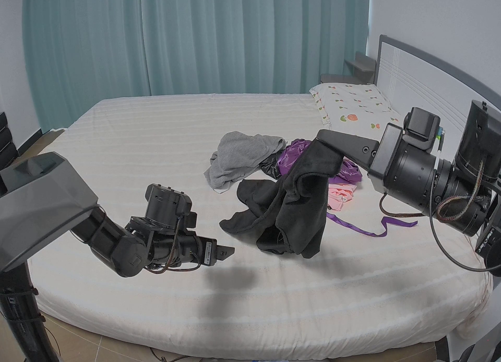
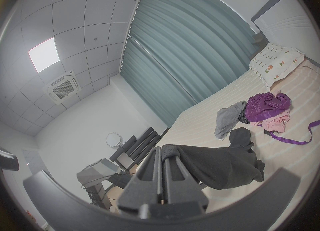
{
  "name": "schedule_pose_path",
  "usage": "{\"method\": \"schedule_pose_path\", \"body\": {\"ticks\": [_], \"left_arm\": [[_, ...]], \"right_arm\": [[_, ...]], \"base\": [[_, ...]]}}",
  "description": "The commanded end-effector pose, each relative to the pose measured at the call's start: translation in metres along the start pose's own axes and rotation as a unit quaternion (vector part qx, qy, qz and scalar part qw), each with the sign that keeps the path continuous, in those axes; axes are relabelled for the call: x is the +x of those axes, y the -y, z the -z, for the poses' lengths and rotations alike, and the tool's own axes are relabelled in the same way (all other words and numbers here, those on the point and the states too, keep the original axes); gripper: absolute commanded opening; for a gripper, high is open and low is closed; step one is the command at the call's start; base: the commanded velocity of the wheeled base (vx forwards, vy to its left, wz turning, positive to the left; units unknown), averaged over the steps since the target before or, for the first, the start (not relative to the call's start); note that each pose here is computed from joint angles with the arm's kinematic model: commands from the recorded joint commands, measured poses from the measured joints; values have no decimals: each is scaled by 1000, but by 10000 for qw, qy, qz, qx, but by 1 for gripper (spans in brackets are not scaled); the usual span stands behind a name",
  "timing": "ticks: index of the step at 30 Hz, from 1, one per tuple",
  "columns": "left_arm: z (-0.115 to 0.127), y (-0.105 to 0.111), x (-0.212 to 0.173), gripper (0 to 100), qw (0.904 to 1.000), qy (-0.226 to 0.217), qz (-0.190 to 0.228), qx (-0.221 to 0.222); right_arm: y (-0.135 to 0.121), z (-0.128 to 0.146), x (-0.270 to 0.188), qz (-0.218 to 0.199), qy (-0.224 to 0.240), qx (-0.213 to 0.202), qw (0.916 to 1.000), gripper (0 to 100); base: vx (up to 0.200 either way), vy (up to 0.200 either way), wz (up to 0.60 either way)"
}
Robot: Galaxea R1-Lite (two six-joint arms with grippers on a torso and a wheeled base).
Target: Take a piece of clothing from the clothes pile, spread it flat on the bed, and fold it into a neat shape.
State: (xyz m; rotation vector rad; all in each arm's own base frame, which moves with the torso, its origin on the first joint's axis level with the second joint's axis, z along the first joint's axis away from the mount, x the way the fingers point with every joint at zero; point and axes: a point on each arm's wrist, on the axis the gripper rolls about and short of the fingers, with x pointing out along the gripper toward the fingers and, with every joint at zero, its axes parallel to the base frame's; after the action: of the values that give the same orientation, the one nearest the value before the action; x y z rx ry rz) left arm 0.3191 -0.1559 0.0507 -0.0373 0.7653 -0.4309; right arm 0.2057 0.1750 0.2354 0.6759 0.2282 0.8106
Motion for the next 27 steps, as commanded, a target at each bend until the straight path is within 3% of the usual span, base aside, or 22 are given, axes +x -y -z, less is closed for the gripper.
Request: {"method": "schedule_pose_path", "body": {"ticks": [1,11,14,22,26,27], "left_arm": [[6,1,28,100,9998,-167,12,59],[-4,4,73,100,9999,24,16,113],[-11,4,99,100,9990,264,-341,122],[0,11,150,100,9981,357,-480,174],[-6,13,157,100,9963,565,-632,110],[-8,13,158,0,9961,623,-625,54]], "right_arm": [[-2,-2,2,-38,40,-3,10000,0],[-7,-7,3,-124,117,-16,9999,0],[-8,-8,2,-142,151,-21,9998,0],[-6,-9,1,-95,190,-16,9998,0],[-5,-9,-2,-57,192,-15,9998,0],[-4,-9,-2,-46,191,0,9998,0]], "base": [[0,0,0],[0,0,0],[0,0,0],[0,0,0],[0,0,0],[0,0,0]]}}
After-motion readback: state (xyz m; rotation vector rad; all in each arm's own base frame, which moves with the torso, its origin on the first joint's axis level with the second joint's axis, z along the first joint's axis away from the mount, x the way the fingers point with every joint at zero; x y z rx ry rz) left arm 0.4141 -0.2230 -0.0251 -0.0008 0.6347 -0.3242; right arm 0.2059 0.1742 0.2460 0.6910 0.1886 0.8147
